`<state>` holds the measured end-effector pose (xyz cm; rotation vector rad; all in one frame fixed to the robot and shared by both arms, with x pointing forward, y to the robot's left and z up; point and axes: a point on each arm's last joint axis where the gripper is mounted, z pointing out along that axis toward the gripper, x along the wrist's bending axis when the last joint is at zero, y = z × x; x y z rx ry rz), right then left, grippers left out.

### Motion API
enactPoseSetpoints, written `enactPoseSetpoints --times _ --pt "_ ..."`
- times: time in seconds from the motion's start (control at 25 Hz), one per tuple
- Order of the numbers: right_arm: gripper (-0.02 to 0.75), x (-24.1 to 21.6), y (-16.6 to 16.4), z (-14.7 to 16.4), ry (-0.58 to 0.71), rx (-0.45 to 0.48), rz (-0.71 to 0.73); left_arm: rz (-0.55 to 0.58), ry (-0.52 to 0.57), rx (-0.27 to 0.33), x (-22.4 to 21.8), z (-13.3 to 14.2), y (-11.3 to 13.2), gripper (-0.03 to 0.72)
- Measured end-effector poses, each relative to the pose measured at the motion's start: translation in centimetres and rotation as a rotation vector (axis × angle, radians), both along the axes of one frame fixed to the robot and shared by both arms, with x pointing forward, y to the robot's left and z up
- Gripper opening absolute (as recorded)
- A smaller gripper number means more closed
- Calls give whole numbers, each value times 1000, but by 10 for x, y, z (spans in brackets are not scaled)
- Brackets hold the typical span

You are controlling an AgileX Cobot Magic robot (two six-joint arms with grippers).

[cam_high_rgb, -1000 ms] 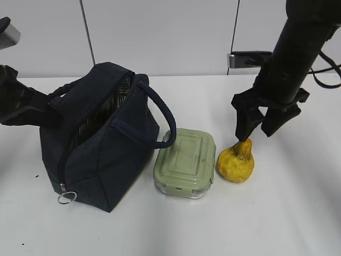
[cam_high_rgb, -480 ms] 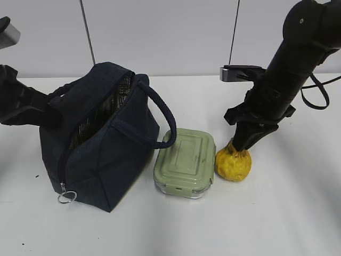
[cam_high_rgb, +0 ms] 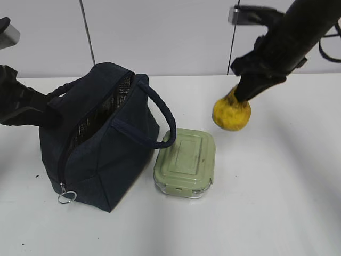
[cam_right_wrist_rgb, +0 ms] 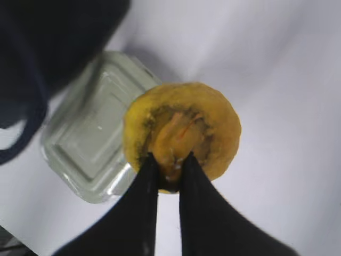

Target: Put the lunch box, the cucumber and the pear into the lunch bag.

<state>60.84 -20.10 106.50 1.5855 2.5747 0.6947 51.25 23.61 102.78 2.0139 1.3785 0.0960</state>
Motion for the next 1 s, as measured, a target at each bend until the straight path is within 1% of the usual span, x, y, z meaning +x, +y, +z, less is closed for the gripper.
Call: enactPoseSetpoints --times 0.12,0.2,0.28,0.36,0.4,0.52,0.64,0.72,0.8,0.84,0.88,0.92,0.96,1.0 --pt "63 -3 9 41 -107 121 39 0 0 1 0 0 0 -16" --pt "62 -5 22 62 -172 208 100 0 0 1 0 0 0 -16" --pt "62 -9 38 75 -214 277 161 0 0 1 0 0 0 -16" --pt "62 -17 69 86 -271 358 257 -1 0 2 0 0 0 -16" --pt "62 -20 81 85 -280 371 292 -1 0 2 0 0 0 -16" --pt "62 -24 122 69 -276 395 373 -1 0 2 0 0 0 -16" --pt "62 -20 153 31 -205 361 424 -1 0 2 0 0 0 -16" --pt "62 -11 161 2 -147 327 428 -1 0 2 0 0 0 -16" --pt "64 -7 164 -14 -102 311 422 -2 1 2 0 0 0 -16" --pt "78 -6 164 -21 -83 302 424 -3 2 1 0 0 0 -16" --pt "111 -6 165 -23 -74 299 427 -3 2 1 0 0 0 -16" --pt "162 -6 165 -24 -70 298 429 -3 2 1 0 0 0 -16" --pt "223 -6 165 -24 -66 303 429 -3 2 1 0 0 0 -16" --pt "310 -7 165 -21 -69 307 431 -3 2 1 0 0 0 -16"
